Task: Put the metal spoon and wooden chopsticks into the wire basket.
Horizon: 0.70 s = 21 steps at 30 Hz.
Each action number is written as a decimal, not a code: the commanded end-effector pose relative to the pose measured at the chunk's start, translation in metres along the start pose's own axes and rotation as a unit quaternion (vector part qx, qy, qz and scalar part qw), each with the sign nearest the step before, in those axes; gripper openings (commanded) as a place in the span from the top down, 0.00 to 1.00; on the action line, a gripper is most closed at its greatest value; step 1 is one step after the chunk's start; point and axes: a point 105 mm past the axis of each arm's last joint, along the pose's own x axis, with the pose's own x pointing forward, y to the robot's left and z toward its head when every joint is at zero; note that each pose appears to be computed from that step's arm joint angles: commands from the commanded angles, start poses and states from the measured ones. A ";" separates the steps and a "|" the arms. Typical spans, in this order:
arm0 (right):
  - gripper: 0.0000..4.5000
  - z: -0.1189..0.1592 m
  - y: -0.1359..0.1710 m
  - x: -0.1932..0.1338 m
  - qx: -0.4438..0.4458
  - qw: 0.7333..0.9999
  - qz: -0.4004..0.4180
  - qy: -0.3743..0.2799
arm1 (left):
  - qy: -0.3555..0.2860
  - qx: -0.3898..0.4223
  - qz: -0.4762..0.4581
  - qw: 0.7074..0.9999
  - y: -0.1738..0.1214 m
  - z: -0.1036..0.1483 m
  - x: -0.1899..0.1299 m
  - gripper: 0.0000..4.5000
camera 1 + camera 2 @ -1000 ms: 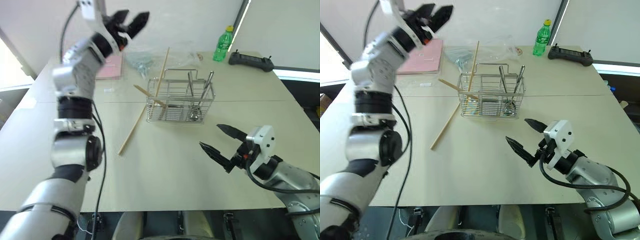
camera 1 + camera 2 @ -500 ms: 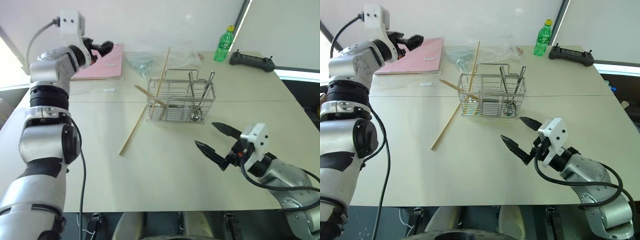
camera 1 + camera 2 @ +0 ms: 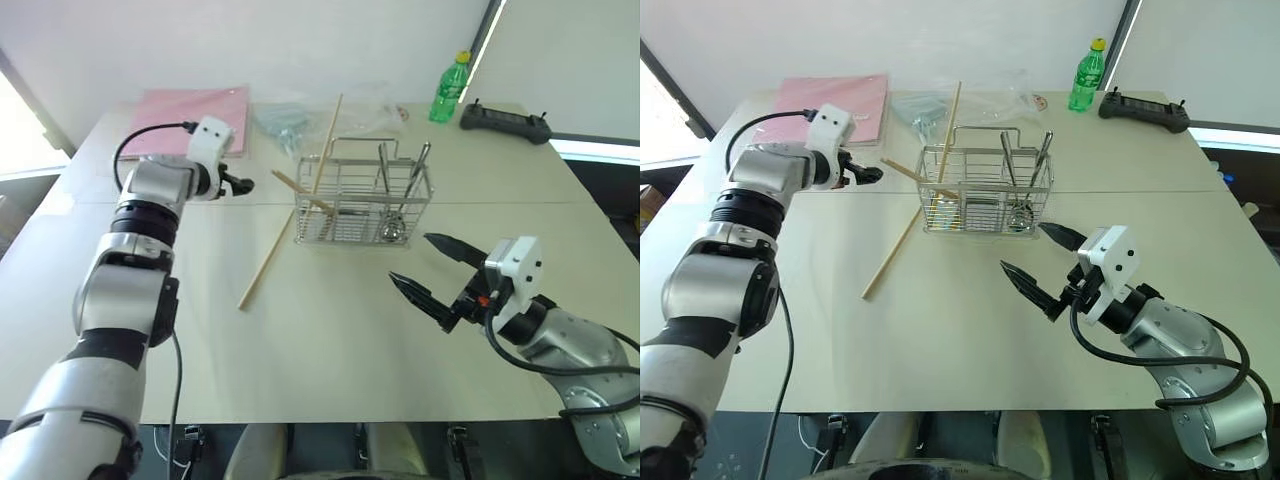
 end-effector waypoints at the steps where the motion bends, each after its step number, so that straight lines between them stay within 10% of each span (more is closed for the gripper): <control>1: 0.00 0.009 0.001 -0.004 -0.020 1.000 0.001 -0.015 | -0.002 0.010 -0.002 1.000 -0.008 0.003 0.006 0.07; 21: 0.00 0.000 0.006 -0.008 -0.003 1.000 -0.007 -0.011 | 0.023 -0.014 -0.034 0.999 -0.024 0.011 0.012 0.07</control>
